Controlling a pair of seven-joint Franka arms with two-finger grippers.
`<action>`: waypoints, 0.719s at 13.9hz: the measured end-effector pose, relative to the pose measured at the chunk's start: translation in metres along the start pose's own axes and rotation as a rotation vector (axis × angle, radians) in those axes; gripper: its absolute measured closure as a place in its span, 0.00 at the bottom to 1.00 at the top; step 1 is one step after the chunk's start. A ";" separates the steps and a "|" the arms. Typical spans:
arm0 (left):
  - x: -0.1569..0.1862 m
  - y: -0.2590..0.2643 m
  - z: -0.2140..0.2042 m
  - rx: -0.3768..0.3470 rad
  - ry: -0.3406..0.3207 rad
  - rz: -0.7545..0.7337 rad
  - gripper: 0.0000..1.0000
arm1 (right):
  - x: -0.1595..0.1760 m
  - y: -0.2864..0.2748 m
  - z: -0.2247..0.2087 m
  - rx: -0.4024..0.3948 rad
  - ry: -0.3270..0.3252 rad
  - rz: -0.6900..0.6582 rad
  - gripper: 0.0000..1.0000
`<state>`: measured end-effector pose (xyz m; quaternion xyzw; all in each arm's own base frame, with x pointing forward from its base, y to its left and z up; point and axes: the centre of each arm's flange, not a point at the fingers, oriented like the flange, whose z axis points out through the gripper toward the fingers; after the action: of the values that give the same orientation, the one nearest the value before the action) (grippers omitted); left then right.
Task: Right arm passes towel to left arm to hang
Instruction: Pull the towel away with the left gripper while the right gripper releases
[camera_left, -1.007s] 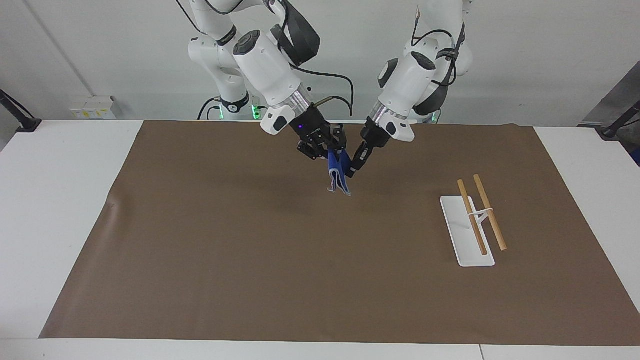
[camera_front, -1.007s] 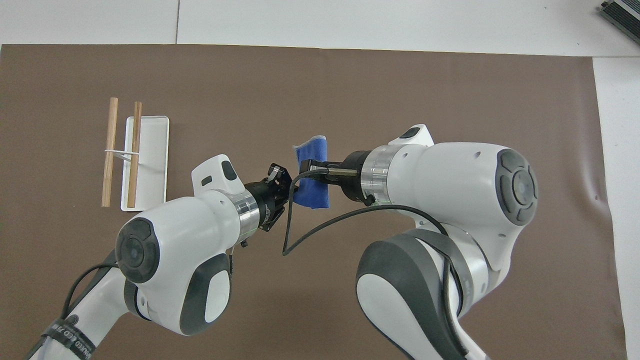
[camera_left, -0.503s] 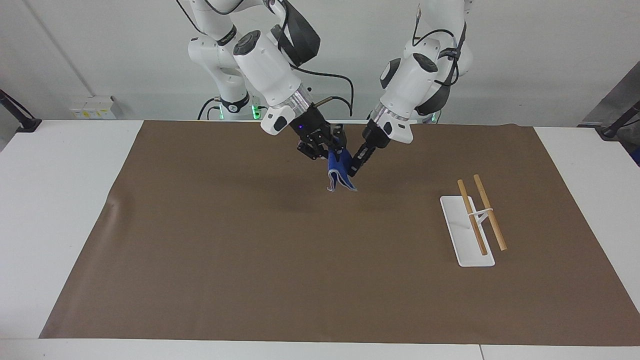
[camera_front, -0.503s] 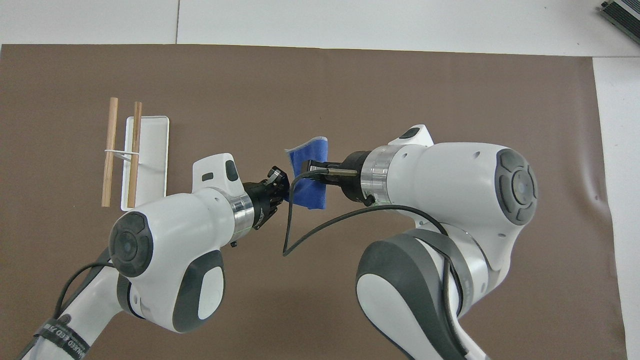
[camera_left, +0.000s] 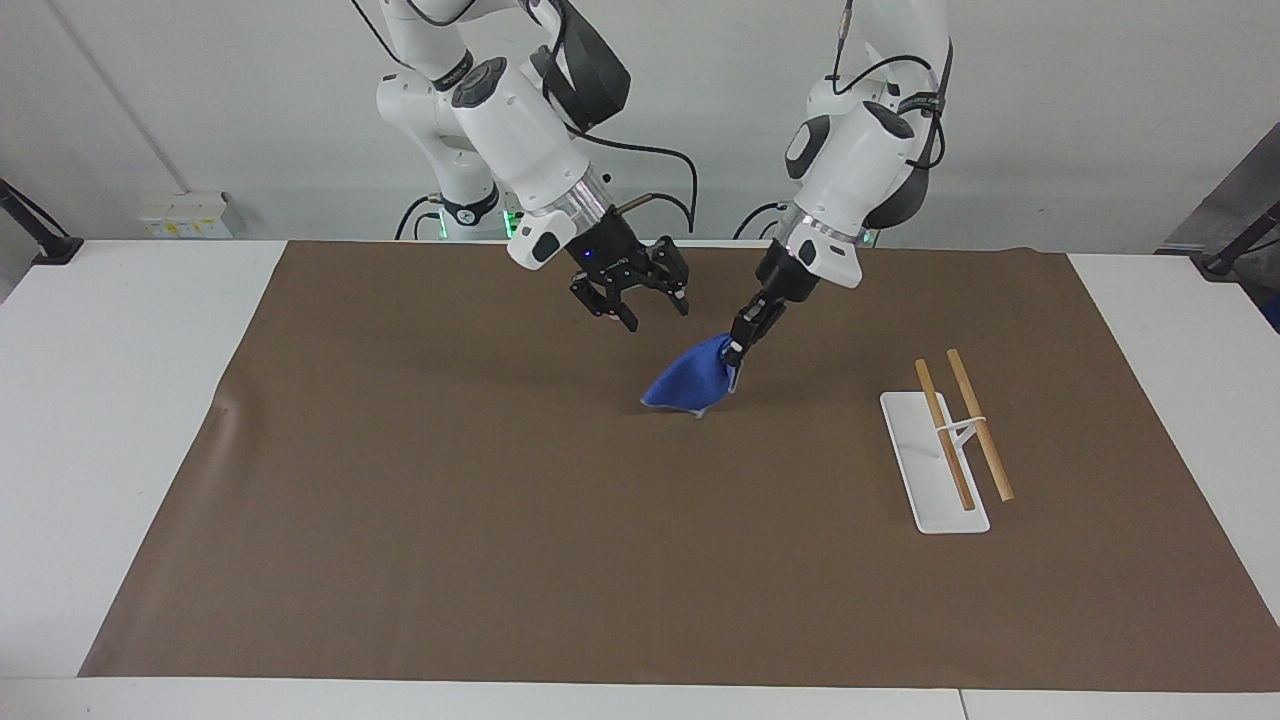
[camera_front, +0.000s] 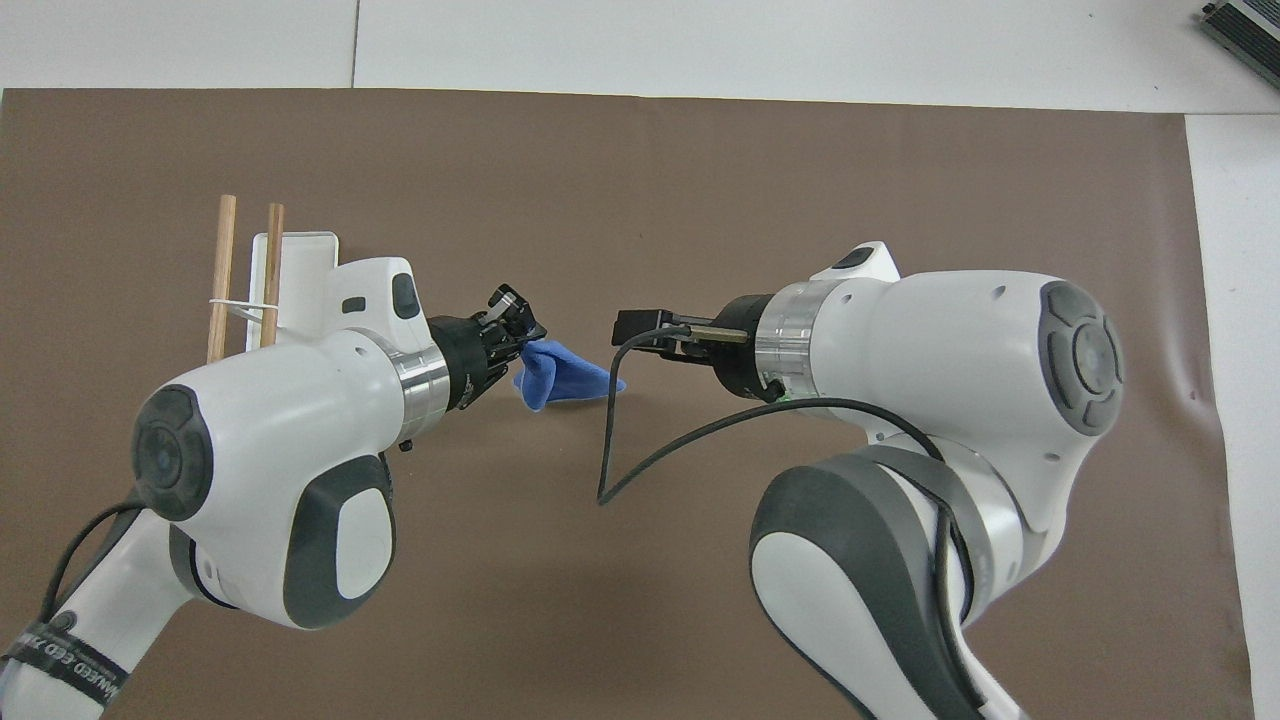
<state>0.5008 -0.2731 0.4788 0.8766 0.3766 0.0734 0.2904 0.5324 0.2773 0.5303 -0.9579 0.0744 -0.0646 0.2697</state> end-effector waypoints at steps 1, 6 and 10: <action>0.011 0.003 -0.006 -0.013 0.013 -0.007 0.98 | 0.003 0.011 -0.009 -0.021 -0.019 0.018 0.00; 0.086 0.003 -0.047 -0.037 0.077 -0.053 0.98 | 0.032 0.091 -0.056 -0.154 -0.075 0.078 0.00; 0.165 -0.038 -0.076 0.027 0.105 -0.033 0.98 | 0.050 0.132 -0.085 -0.320 -0.008 0.004 0.00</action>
<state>0.5675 -0.1020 0.5050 0.8690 0.4067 0.1095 0.2596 0.5531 0.1140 0.5364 -0.9887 0.0846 -0.0478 0.1143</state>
